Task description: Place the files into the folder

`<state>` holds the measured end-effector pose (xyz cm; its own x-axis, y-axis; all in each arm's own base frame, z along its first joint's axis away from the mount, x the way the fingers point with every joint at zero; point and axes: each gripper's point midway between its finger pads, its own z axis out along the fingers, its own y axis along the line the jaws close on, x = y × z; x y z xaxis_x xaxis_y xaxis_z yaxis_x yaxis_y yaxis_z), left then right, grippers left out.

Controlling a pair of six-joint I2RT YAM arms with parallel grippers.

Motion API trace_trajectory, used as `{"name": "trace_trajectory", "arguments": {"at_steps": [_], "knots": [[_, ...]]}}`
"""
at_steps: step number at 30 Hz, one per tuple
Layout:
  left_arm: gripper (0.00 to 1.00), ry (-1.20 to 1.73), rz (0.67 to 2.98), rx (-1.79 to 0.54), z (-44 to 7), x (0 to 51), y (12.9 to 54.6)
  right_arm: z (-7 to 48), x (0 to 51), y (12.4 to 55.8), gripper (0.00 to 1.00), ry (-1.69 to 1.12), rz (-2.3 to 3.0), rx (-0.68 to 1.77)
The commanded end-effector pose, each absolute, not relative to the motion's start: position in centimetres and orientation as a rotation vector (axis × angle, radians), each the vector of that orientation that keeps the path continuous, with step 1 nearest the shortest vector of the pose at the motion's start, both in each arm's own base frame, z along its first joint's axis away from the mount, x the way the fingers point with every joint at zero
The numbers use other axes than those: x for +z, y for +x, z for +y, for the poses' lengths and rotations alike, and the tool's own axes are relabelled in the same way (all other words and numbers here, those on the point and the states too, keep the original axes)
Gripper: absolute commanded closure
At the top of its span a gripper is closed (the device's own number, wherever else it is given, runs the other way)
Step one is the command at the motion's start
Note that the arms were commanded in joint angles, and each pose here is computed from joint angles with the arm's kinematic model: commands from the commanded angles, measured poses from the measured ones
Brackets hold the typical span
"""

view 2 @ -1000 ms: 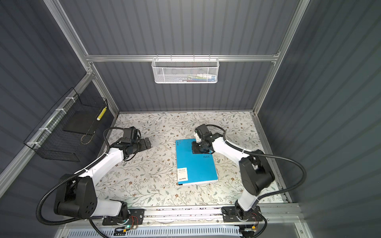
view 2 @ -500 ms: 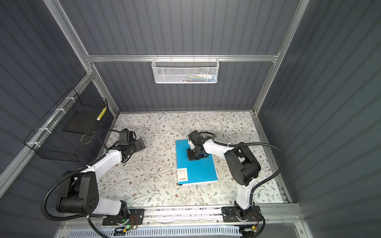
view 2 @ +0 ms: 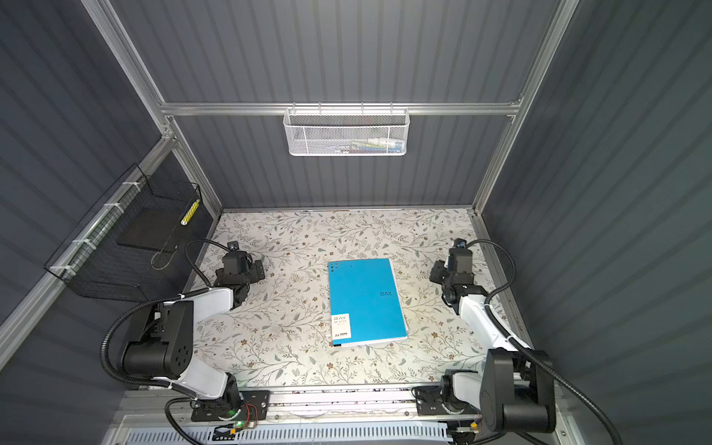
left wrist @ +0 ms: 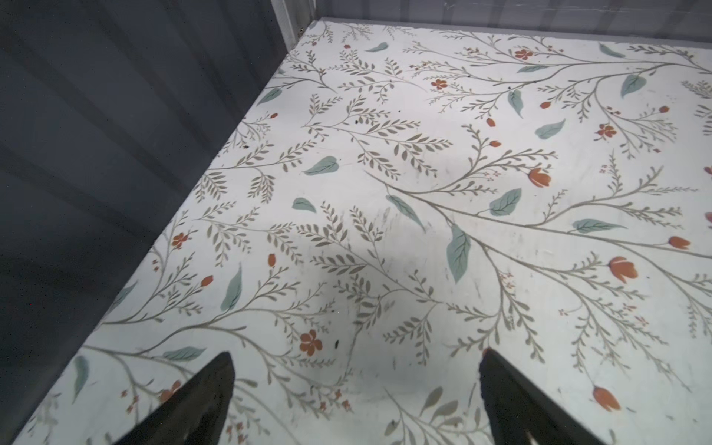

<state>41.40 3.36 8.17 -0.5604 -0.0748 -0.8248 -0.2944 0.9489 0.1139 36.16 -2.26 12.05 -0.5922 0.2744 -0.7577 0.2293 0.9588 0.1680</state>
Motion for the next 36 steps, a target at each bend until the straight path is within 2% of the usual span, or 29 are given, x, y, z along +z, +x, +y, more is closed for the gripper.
{"name": "trace_trajectory", "arguments": {"at_steps": [1,4,5,8,11,15,19,36], "knots": [[0.01,-0.183,2.083,0.243,2.5,8.5,42.8,-4.4,12.8,37.9,0.67,0.307,2.120,-0.052],[0.01,-0.101,2.043,0.170,1.2,7.1,42.4,-4.7,11.9,38.6,0.62,0.287,2.061,-0.053],[0.01,-0.059,2.016,0.133,0.4,6.8,42.0,-4.5,12.1,38.8,0.53,0.275,2.022,-0.041],[0.01,0.024,1.945,0.065,-1.0,6.8,41.6,-3.8,12.9,39.0,0.35,0.219,1.928,-0.011],[0.01,-0.010,1.993,0.096,-0.4,6.3,41.8,-3.7,13.4,38.2,0.16,0.213,1.889,-0.019],[0.01,0.012,1.994,0.080,-0.7,6.3,41.9,-4.8,14.0,36.7,0.06,0.253,1.756,-0.056],[0.01,0.014,1.991,0.078,-0.8,6.2,41.9,-2.5,12.3,37.7,0.01,0.112,1.759,-0.019],[0.01,0.013,1.993,0.076,-0.8,6.3,42.0,-2.9,12.1,38.3,0.01,0.143,1.795,-0.077]]}}
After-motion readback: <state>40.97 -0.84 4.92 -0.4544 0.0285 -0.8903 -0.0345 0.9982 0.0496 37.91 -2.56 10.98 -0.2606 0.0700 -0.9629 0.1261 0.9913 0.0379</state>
